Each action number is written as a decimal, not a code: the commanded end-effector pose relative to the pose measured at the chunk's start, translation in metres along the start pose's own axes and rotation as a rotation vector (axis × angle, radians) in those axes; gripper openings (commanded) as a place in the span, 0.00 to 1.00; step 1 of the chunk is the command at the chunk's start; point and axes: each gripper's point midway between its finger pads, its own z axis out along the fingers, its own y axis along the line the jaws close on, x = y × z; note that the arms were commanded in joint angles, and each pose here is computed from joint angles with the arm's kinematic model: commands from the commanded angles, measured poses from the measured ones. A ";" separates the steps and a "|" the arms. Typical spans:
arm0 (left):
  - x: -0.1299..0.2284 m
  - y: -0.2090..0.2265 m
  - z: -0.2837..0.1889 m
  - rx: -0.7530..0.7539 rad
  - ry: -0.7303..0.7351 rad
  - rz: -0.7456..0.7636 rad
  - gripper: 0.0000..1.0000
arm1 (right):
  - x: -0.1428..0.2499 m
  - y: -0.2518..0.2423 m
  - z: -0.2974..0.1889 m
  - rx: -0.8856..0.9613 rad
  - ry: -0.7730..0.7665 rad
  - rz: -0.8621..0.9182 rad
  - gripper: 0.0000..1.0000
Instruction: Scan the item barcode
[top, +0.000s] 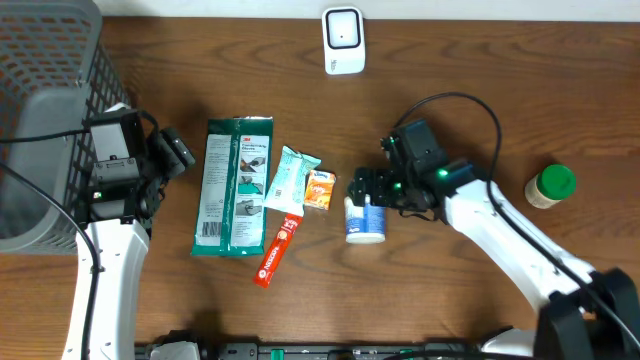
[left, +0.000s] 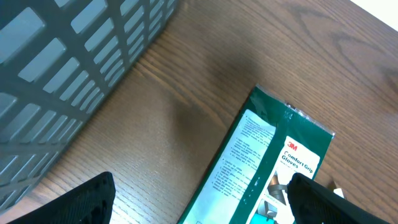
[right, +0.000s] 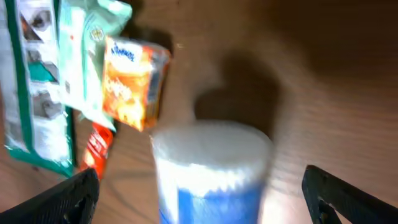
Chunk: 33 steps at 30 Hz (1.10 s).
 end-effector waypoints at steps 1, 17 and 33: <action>-0.012 -0.001 -0.008 0.001 -0.037 -0.012 0.88 | 0.002 -0.003 -0.005 0.049 -0.004 -0.111 0.99; -0.012 -0.001 -0.008 0.001 -0.037 -0.012 0.88 | -0.040 0.025 -0.076 0.299 -0.063 -0.165 0.99; -0.012 -0.001 -0.008 0.001 -0.037 -0.012 0.88 | -0.004 -0.001 0.020 0.544 0.170 -0.257 0.99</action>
